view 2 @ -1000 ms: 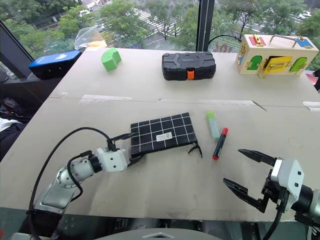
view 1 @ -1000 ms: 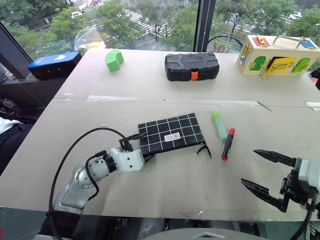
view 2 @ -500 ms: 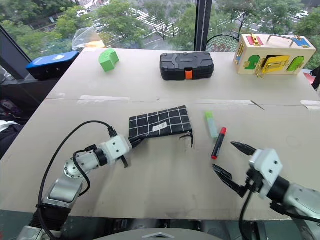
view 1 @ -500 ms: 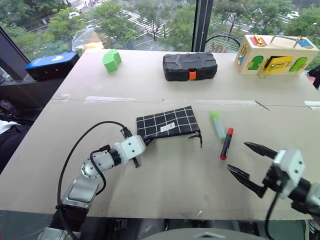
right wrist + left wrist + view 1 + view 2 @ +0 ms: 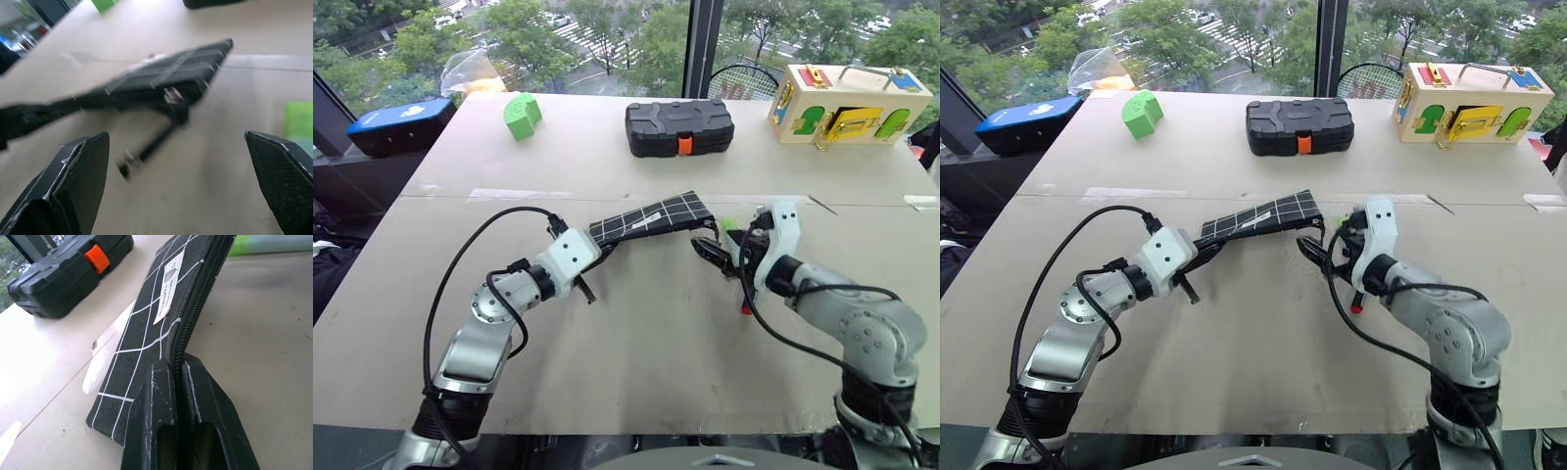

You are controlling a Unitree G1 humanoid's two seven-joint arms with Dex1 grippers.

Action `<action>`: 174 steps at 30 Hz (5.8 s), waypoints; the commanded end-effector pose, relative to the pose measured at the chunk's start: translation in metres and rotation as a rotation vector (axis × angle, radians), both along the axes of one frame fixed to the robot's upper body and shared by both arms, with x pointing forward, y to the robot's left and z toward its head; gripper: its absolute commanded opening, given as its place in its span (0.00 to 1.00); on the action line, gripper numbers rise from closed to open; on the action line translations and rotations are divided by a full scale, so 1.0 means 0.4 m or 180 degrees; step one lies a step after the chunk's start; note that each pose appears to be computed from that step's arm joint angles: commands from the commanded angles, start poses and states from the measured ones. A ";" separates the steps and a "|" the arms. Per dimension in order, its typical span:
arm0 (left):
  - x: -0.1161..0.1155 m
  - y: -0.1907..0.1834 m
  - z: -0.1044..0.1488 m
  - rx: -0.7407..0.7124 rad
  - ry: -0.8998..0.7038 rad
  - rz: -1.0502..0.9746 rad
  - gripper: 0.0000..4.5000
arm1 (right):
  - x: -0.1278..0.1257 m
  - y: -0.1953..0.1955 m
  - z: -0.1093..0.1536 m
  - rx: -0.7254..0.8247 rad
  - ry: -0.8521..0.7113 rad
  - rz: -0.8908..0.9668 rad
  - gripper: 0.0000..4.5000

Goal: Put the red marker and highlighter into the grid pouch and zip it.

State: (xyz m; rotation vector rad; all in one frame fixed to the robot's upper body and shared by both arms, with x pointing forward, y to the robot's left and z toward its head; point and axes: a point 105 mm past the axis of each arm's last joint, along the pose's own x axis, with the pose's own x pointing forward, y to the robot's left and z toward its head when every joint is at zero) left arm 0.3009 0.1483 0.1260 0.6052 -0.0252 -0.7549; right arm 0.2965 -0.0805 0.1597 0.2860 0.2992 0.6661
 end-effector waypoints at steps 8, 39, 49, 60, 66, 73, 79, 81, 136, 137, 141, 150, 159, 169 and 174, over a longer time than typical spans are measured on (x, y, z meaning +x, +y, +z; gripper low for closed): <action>-0.010 -0.023 0.045 0.0097 -0.0302 -0.0074 0.01 | -0.015 -0.001 0.030 0.0161 0.0102 0.0082 1.00; -0.012 -0.019 0.039 0.0161 -0.0336 -0.0123 0.00 | -0.001 -0.026 0.021 0.0151 0.0196 -0.0103 0.15; -0.014 -0.017 0.034 0.0183 -0.0316 -0.0117 0.00 | -0.009 -0.026 0.023 0.0085 0.0177 -0.0040 0.01; -0.009 -0.043 0.043 0.0169 -0.0355 -0.0170 0.00 | -0.026 0.031 -0.005 -0.0174 0.0266 0.0290 0.01; -0.014 -0.052 0.045 0.0151 -0.0352 -0.0203 0.00 | -0.019 0.056 0.004 -0.0117 0.0249 0.0344 0.01; -0.014 -0.066 0.046 0.0127 -0.0343 -0.0229 0.00 | -0.017 0.094 0.014 -0.0080 0.0237 0.0506 0.01; -0.006 -0.080 0.048 0.0097 -0.0340 -0.0237 0.00 | -0.026 0.134 0.021 -0.0105 0.0227 0.0802 0.01; -0.004 -0.087 0.048 0.0080 -0.0341 -0.0252 0.00 | -0.025 0.146 0.024 -0.0124 0.0216 0.0882 0.01; -0.001 -0.095 0.042 -0.0245 -0.0122 -0.0336 0.00 | -0.014 0.017 0.066 -0.0715 -0.0475 0.0701 0.02; -0.001 -0.096 0.043 -0.0247 -0.0124 -0.0342 0.00 | -0.005 0.014 0.052 -0.0804 -0.0409 0.0626 0.02; -0.004 -0.102 0.046 -0.0226 -0.0152 -0.0389 0.00 | 0.022 0.012 0.029 -0.1002 -0.0332 0.0455 0.02; -0.002 -0.124 0.044 -0.0181 -0.0127 -0.0447 0.00 | 0.053 0.108 -0.014 -0.2448 -0.1370 0.1007 0.02; 0.014 -0.111 0.025 -0.0055 0.0031 -0.0280 0.00 | 0.090 0.132 -0.039 -0.3453 -0.2484 0.1575 0.29; 0.020 -0.100 0.023 -0.0075 0.0107 -0.0163 0.00 | 0.128 0.111 -0.048 -0.3891 -0.2753 0.1626 0.99; 0.023 -0.086 0.019 -0.0075 0.0159 -0.0098 0.00 | 0.133 0.088 -0.044 -0.3977 -0.2779 0.1579 0.99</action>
